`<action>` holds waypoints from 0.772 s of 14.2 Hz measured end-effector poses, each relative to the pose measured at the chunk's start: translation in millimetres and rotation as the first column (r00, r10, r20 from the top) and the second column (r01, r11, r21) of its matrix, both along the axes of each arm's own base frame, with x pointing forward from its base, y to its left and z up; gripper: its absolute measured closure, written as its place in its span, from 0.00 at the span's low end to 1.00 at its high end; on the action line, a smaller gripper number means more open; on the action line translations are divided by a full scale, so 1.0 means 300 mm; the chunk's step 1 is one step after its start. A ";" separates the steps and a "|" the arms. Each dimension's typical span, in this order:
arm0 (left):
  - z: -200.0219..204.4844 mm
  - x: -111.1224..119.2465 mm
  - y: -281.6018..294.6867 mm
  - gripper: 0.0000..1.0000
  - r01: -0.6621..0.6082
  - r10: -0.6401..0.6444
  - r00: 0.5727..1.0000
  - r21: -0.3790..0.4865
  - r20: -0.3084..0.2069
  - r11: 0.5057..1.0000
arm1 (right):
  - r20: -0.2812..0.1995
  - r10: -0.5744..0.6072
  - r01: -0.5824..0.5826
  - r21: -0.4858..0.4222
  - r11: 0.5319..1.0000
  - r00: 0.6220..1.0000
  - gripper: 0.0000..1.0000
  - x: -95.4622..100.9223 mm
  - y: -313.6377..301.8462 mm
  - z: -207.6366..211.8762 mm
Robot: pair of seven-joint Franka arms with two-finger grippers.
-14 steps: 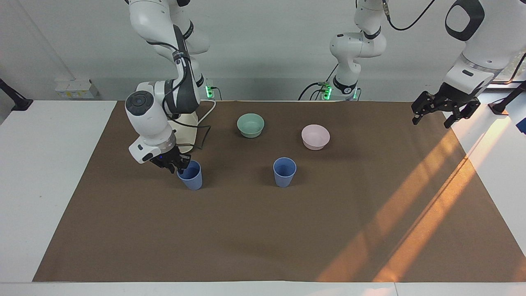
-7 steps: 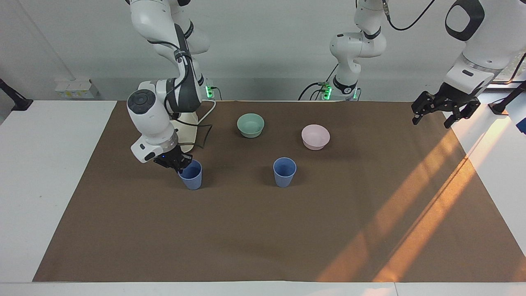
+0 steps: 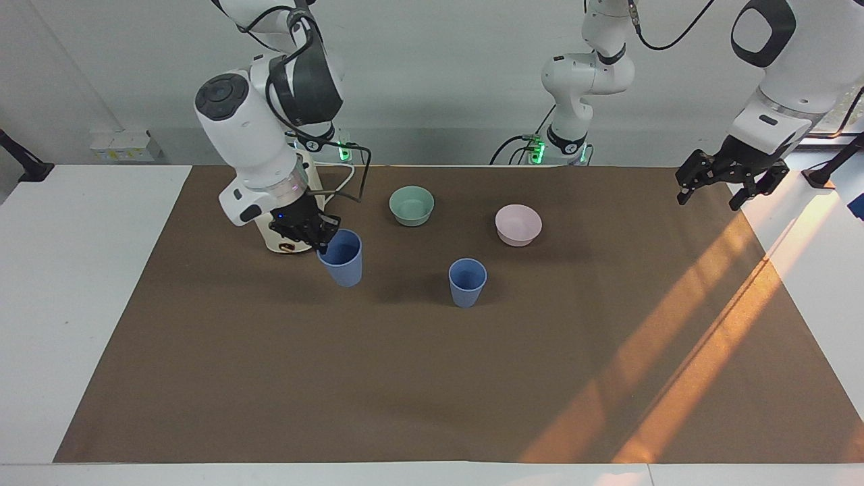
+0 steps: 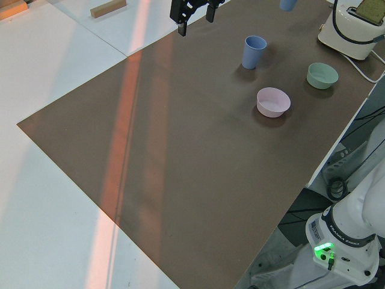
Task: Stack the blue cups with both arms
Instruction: 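Lift the cup with the right gripper and carry it over the centered cup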
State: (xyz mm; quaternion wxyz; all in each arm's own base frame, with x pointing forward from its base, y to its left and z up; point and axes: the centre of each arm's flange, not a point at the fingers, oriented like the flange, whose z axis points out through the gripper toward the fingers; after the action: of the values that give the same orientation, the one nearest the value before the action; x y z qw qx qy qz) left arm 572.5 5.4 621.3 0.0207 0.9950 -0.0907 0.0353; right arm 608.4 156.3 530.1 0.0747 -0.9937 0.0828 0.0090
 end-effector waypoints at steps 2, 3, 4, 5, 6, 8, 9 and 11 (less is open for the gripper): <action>0.000 0.000 0.000 0.00 0.000 0.000 1.000 0.000 0.000 1.000 | 0.003 -0.042 0.042 0.008 0.999 0.999 0.95 -0.044 0.172 0.060; 0.000 0.000 0.000 0.00 0.000 0.000 1.000 0.000 0.000 1.000 | 0.001 -0.059 0.059 0.011 0.998 0.998 0.95 -0.072 0.255 0.078; 0.000 0.000 0.000 0.00 0.000 0.000 1.000 0.000 0.000 1.000 | 0.000 -0.062 0.062 0.013 0.998 0.998 0.95 -0.099 0.325 0.087; 0.000 0.000 0.000 0.00 0.000 0.000 1.000 0.000 0.000 1.000 | 0.000 -0.061 0.061 0.014 0.998 0.998 0.95 -0.121 0.380 0.091; 0.000 0.000 0.000 0.00 0.000 0.000 1.000 0.000 0.000 1.000 | 0.003 -0.067 0.067 0.019 0.998 0.998 0.95 -0.137 0.424 0.096; 0.000 0.000 0.000 0.00 0.000 0.000 1.000 0.000 0.000 1.000 | 0.014 -0.080 0.079 0.030 0.996 0.997 0.95 -0.160 0.508 0.101; 0.000 0.000 0.000 0.00 0.000 0.000 1.000 0.000 0.000 1.000 | 0.018 -0.083 0.082 0.036 0.996 0.996 0.95 -0.167 0.553 0.092; 0.000 0.000 0.000 0.00 0.000 0.000 1.000 0.000 0.000 1.000 | 0.023 -0.084 0.083 0.043 0.996 0.996 0.95 -0.170 0.619 0.057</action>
State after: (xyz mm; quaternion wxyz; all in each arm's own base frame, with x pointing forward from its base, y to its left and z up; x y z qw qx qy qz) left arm 572.5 5.4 621.3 0.0207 0.9950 -0.0907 0.0352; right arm 557.5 341.9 547.0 0.0970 -0.9876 0.1232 -0.0049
